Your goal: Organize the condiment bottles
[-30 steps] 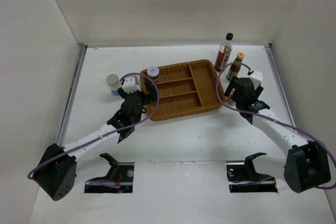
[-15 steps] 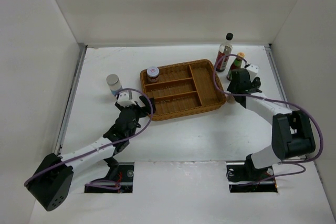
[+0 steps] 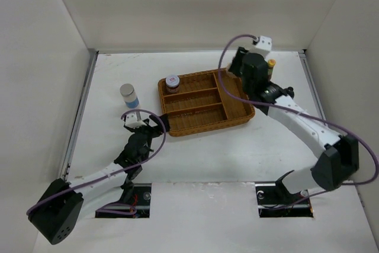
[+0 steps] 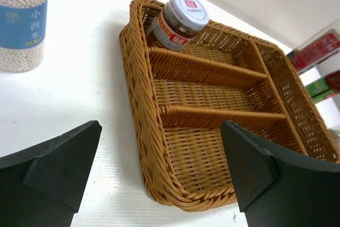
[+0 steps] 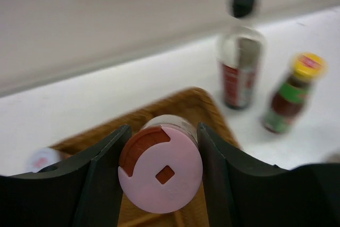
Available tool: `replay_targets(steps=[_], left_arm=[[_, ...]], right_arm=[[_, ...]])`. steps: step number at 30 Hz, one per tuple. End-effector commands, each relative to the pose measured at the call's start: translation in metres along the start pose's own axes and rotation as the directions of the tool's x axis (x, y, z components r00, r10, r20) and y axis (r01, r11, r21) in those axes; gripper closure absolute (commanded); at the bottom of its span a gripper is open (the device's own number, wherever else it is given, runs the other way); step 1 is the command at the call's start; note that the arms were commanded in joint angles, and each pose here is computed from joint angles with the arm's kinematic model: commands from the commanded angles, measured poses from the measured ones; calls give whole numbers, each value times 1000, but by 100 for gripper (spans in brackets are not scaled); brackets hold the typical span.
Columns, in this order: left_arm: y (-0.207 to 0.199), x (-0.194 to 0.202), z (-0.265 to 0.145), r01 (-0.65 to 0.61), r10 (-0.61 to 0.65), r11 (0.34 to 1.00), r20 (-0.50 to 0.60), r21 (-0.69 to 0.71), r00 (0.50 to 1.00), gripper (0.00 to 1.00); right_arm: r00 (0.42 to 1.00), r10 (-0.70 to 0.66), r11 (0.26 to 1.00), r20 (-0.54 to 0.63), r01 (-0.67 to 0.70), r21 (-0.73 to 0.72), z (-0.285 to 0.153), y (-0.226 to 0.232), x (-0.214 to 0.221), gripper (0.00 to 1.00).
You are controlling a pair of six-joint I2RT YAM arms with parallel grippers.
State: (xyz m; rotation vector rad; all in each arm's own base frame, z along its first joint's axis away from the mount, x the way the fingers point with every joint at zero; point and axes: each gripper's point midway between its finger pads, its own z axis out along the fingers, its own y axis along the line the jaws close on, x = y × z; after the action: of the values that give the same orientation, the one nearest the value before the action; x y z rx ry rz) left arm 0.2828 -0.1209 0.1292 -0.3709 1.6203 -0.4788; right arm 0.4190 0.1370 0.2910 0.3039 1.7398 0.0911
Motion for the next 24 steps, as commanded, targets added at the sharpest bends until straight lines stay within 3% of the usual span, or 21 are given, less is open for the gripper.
replay_targets(steps=[1, 6, 10, 24], left_arm=[[-5, -26, -1, 84, -86, 996, 102, 19, 991, 0], [4, -26, -2, 101, -100, 995, 103, -3, 990, 0], [4, -23, -1, 102, -101, 995, 91, -8, 991, 0], [1, -19, 1, 105, -105, 994, 73, 2, 992, 0]], right_arm=[[1000, -12, 988, -4, 11, -157, 20, 73, -1, 58], [996, -82, 958, -30, 71, -279, 47, 167, 26, 59], [991, -117, 944, -60, 92, -317, 60, 205, 52, 59], [966, -163, 938, -201, 89, -334, 76, 219, 155, 58]])
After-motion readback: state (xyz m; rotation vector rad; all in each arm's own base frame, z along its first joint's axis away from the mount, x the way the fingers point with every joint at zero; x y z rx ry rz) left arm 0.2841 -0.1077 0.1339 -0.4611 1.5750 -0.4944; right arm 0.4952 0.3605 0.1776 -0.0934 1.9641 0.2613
